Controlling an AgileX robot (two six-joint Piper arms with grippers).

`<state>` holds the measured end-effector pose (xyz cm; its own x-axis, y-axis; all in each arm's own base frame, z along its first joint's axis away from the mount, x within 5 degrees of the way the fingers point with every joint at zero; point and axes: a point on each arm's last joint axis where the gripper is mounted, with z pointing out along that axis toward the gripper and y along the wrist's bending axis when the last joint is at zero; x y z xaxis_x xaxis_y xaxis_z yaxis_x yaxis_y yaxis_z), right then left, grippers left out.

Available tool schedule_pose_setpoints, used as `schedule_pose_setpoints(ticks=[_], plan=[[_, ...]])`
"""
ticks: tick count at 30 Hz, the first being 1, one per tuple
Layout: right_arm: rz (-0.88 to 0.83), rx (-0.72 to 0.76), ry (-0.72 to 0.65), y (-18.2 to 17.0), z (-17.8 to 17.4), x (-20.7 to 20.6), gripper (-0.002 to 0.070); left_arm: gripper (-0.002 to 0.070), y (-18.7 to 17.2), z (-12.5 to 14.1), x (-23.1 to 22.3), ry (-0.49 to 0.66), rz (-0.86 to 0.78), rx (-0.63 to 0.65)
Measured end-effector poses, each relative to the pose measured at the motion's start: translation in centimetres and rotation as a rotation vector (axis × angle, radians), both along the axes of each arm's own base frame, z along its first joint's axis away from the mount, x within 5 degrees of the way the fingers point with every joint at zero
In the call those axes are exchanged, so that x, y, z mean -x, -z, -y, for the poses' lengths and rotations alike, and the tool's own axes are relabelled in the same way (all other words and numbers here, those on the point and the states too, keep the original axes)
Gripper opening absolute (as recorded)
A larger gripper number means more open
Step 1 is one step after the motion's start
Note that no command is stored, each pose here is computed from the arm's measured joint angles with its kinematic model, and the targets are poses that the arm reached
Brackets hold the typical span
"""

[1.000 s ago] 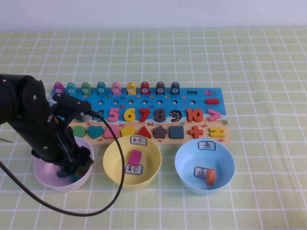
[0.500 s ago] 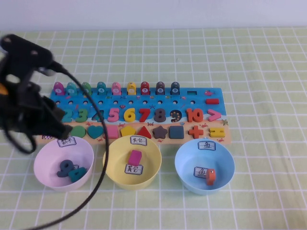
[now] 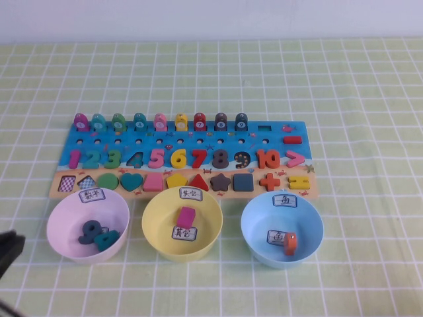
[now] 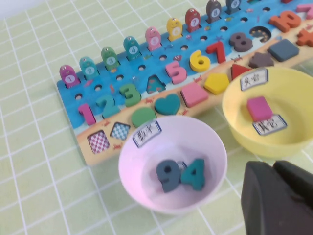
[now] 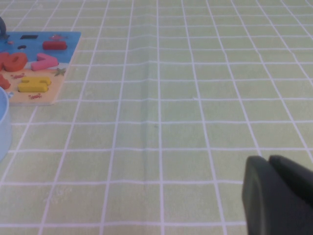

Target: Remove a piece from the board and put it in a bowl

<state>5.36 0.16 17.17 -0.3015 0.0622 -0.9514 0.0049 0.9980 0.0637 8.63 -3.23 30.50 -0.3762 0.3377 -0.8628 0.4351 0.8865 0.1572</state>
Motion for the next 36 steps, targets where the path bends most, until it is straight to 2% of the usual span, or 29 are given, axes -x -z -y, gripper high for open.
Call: schedule_pose_setpoints(ticks=[8,18,23,29,36], plan=[[0.000,0.000,0.000,0.0,0.0,0.0,-0.0018,-0.0001,1.5,-0.7,2.3,0.004,0.016,0.003],[0.000,0.000,0.000,0.0,0.0,0.0,-0.0018,-0.0001,2.0,-1.3,2.0,-0.020,0.049,-0.102],[0.000,0.000,0.000,0.0,0.0,0.0,-0.0018,-0.0001,3.9,-1.1,1.1,-0.027,0.208,-0.098],[0.000,0.000,0.000,0.0,0.0,0.0,-0.0018,-0.0002,6.7,-1.2,1.7,-0.038,0.447,-0.002],[0.000,0.000,0.000,0.0,0.0,0.0,-0.0018,-0.0002,9.4,-1.8,3.1,-0.096,0.516,0.076]])
